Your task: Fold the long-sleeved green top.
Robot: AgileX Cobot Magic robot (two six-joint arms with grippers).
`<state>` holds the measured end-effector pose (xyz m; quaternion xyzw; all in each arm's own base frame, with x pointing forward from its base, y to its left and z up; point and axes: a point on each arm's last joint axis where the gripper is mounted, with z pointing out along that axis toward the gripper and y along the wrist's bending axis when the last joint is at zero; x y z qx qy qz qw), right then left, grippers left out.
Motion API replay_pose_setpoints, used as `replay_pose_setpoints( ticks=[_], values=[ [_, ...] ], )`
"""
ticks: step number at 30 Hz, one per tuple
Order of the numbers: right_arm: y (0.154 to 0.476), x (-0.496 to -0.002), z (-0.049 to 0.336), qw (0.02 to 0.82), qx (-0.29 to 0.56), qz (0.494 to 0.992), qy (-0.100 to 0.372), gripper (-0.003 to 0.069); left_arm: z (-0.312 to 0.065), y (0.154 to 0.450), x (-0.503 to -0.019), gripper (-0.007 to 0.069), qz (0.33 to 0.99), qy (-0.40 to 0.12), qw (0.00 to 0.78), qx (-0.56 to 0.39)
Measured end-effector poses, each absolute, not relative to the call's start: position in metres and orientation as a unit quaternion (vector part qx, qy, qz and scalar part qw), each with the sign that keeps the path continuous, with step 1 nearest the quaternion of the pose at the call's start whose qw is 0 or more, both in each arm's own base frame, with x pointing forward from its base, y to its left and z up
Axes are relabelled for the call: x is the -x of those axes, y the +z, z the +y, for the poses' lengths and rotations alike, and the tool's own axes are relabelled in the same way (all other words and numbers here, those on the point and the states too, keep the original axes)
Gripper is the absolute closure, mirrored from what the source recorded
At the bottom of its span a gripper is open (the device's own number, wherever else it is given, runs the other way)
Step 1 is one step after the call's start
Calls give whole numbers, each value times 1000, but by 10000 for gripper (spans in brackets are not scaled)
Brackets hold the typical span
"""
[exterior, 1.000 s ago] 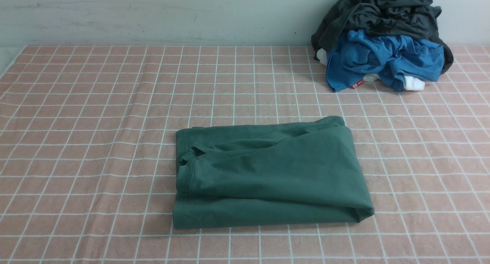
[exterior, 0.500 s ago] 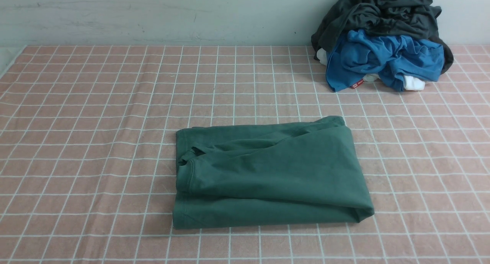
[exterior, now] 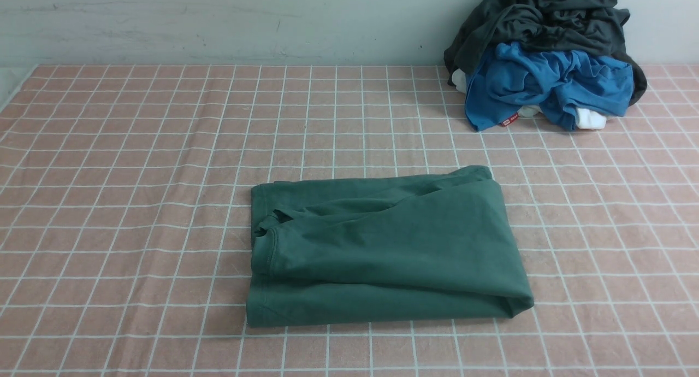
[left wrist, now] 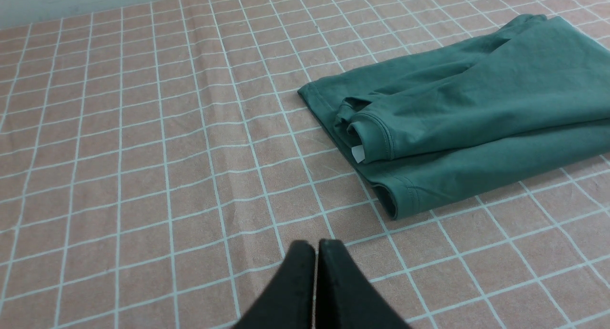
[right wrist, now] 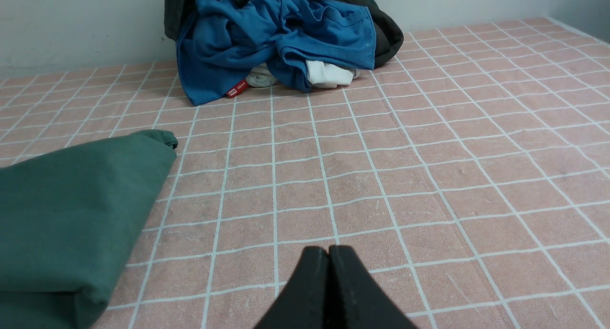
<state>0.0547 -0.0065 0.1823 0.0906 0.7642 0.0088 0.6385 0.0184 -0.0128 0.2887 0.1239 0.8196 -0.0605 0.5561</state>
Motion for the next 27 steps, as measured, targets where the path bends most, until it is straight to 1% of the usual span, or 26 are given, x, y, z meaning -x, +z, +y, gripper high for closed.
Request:
replay_pose_setpoints(
  ticks=[8, 11, 12, 13, 14, 15, 17, 18, 19, 21, 22, 23, 26, 27],
  values=[
    [182, -55, -6, 639, -91, 764, 9, 673, -12, 287, -20, 628, 819, -57, 557, -123],
    [182, -55, -6, 639, -91, 764, 9, 673, -12, 281, -23, 628, 806, -52, 578, -116],
    [182, -55, -6, 639, -91, 764, 9, 673, -11, 273, -27, 628, 796, -43, 594, -108],
    [182, -55, -6, 639, -91, 764, 9, 673, -10, 271, -28, 628, 792, -39, 599, -105],
    [182, -55, -6, 639, -91, 764, 9, 673, -8, 262, -32, 628, 770, -19, 631, -89],
    [182, -55, -6, 639, -91, 764, 9, 673, -8, 258, -34, 628, 771, -15, 631, -87],
    [182, -55, -6, 639, -91, 764, 9, 673, -3, 238, -42, 628, 752, 22, 656, -62],
    [182, -55, -6, 639, -91, 764, 9, 673, -2, 229, -45, 628, 753, 35, 655, -55],
    [182, -55, -6, 639, -91, 764, 9, 673, -2, 227, -45, 628, 755, 38, 652, -53],
    [182, -55, -6, 639, -91, 764, 10, 673, 2, 205, -50, 628, 770, 60, 634, -40],
    [182, -55, -6, 639, -91, 764, 10, 673, 2, 204, -50, 628, 772, 62, 632, -39],
    [182, -55, -6, 639, -91, 764, 10, 673, 3, 193, -51, 628, 782, 66, 619, -34],
    [182, -55, -6, 639, -91, 764, 10, 673, 3, 177, -53, 628, 797, 67, 599, -33],
    [182, -55, -6, 639, -91, 764, 10, 673, 3, 177, -53, 628, 794, 69, 604, -33]
  ],
)
